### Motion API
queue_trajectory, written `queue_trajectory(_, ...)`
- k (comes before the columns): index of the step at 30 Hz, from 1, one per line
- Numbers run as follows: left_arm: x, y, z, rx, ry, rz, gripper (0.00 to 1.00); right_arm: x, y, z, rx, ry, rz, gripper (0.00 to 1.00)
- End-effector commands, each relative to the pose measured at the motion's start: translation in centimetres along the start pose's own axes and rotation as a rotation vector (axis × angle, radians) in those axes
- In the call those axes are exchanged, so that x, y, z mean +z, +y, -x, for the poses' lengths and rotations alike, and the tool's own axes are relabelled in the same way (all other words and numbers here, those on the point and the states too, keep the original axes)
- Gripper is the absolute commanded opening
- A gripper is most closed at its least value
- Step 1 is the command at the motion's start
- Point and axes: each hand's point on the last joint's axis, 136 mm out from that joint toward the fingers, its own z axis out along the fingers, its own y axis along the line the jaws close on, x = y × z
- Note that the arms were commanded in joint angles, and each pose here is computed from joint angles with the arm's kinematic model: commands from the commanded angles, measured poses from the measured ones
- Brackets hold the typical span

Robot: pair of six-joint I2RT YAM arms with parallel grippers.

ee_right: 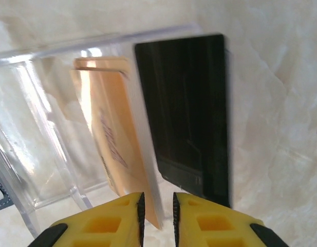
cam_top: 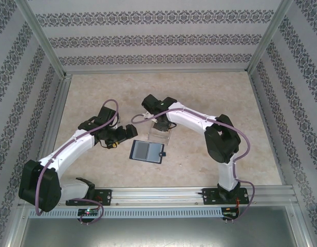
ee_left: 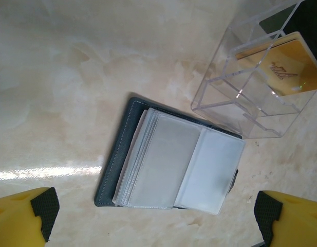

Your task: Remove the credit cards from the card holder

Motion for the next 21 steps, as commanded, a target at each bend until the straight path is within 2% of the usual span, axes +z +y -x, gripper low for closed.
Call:
queue_trajectory(1, 0.5, 0.2, 0.0, -0.013, 0.014, -0.009, 1.00, -3.5, -2.2, -0.3, 0.172, -0.099, -0.016, 0.25)
queue_trajectory(5, 1.2, -0.6, -0.2, 0.001, 0.042, -0.059, 0.98, -5.9, -0.8, -0.8, 0.320, -0.188, 0.087, 0.24)
queue_trajectory(10, 2.6, -1.5, -0.7, 0.015, 0.096, -0.123, 0.87, -7.1, 2.5, -1.7, 0.611, -0.289, 0.284, 0.23)
queue_trajectory(15, 3.9, -1.8, -1.5, 0.018, 0.147, -0.153, 0.76, -5.8, 7.4, -2.4, 0.813, -0.301, 0.464, 0.24)
queue_trajectory(21, 5.5, -1.9, -2.6, 0.041, 0.199, -0.150, 0.73, -3.4, 12.3, -2.6, 0.910, -0.267, 0.546, 0.28)
